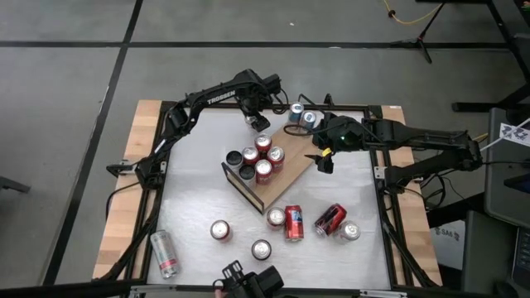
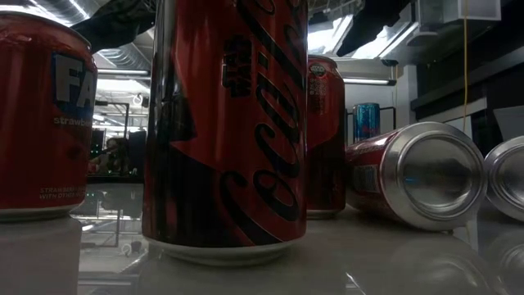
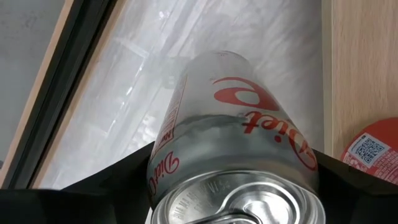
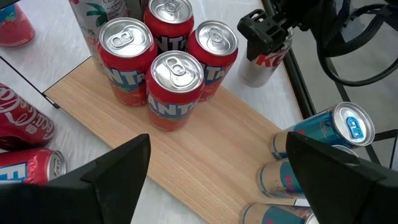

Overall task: Place canned beverage on shelf
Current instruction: Put the red silver soda can on the shelf

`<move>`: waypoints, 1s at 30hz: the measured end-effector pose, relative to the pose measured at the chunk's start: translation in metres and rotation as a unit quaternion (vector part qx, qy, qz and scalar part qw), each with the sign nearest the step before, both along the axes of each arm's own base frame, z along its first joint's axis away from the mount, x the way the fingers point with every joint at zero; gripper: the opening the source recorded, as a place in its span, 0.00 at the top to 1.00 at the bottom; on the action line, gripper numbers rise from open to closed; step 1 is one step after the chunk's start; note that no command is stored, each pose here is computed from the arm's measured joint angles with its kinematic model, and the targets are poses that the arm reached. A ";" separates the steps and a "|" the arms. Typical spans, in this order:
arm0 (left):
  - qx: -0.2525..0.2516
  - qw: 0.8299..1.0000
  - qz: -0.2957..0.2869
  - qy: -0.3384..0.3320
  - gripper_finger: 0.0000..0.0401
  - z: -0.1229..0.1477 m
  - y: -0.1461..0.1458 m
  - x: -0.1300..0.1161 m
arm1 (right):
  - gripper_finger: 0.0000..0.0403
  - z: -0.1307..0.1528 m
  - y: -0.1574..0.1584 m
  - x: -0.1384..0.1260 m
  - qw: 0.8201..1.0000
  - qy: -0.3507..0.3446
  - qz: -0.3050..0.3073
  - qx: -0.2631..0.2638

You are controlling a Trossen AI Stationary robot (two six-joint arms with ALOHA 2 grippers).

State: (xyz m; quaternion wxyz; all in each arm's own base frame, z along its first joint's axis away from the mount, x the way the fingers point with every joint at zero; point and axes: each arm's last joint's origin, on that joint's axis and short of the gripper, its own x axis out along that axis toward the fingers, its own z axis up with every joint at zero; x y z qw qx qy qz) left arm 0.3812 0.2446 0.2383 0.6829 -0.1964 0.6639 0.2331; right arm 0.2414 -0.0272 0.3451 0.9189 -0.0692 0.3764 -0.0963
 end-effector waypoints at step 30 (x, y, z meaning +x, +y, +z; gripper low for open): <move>0.008 1.000 -0.002 -0.019 0.12 0.020 0.000 0.000 | 0.10 0.000 0.000 0.000 1.000 -0.002 0.000 0.000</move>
